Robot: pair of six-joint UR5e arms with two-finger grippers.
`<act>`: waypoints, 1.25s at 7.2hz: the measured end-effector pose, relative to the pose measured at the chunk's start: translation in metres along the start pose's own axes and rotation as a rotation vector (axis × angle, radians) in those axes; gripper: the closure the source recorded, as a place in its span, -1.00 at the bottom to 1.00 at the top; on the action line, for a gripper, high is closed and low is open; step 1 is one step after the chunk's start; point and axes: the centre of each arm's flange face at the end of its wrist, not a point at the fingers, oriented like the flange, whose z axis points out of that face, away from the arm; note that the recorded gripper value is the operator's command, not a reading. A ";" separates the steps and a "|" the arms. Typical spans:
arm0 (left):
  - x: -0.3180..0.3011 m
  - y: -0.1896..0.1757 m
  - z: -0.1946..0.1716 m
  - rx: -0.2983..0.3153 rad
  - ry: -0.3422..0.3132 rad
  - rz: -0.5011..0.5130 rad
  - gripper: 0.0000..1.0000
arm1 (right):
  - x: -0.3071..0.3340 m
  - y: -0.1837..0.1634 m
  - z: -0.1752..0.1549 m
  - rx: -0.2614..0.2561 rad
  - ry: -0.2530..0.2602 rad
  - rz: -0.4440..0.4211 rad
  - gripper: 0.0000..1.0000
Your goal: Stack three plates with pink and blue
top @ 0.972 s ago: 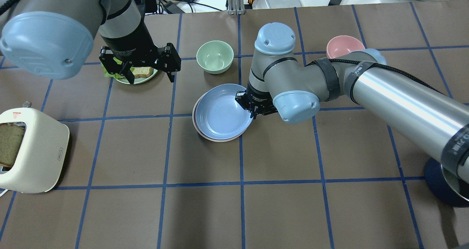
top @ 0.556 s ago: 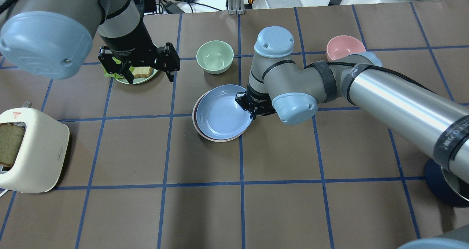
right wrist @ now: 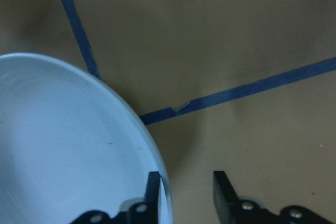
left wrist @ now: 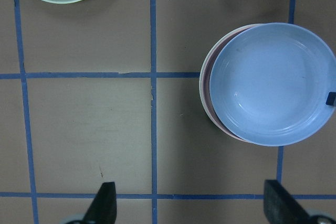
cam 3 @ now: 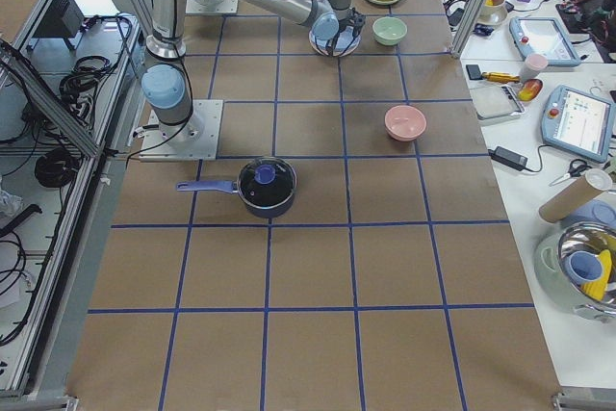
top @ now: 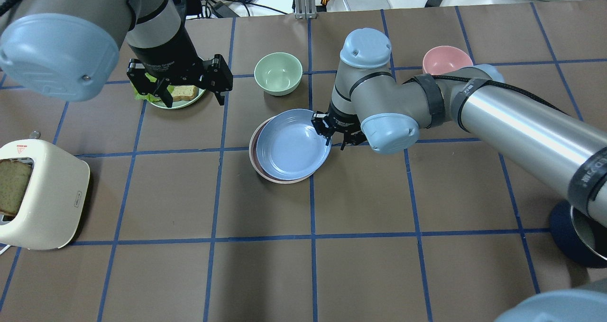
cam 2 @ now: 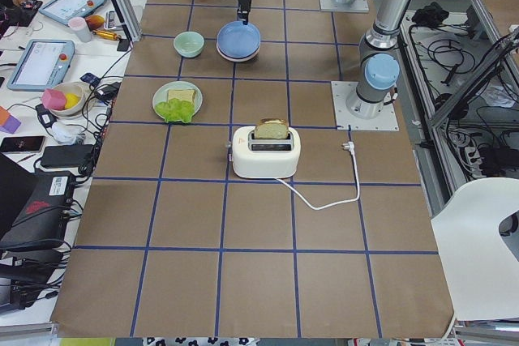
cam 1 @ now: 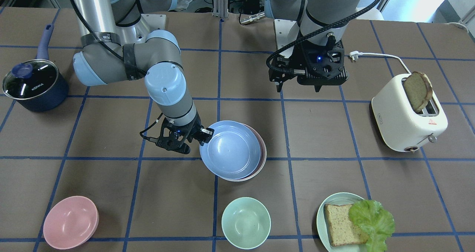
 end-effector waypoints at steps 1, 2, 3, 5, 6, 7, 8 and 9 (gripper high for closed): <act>0.000 -0.001 0.000 0.000 0.000 0.000 -1.00 | 0.009 -0.007 -0.017 0.021 -0.007 -0.033 -0.75; 0.000 -0.001 0.000 0.000 0.000 0.000 -1.00 | 0.019 -0.016 -0.040 0.039 -0.008 -0.076 -0.76; 0.001 -0.002 0.000 0.000 0.000 0.000 -1.00 | 0.034 -0.029 -0.066 0.041 -0.005 -0.093 -0.82; 0.001 -0.002 0.000 0.001 0.001 0.000 -1.00 | 0.057 -0.052 -0.112 0.035 0.004 -0.115 -0.90; 0.001 -0.001 -0.001 0.002 0.001 0.001 -1.00 | 0.068 -0.065 -0.131 0.038 0.009 -0.119 -0.93; 0.001 -0.001 -0.001 0.003 0.001 0.000 -1.00 | 0.084 -0.077 -0.151 0.035 0.016 -0.117 -0.95; 0.000 -0.002 -0.002 0.005 0.001 -0.001 -1.00 | 0.095 -0.082 -0.174 0.022 0.023 -0.119 -0.93; 0.001 0.000 -0.003 0.006 0.000 0.000 -1.00 | 0.105 -0.078 -0.199 0.012 0.035 -0.154 -0.95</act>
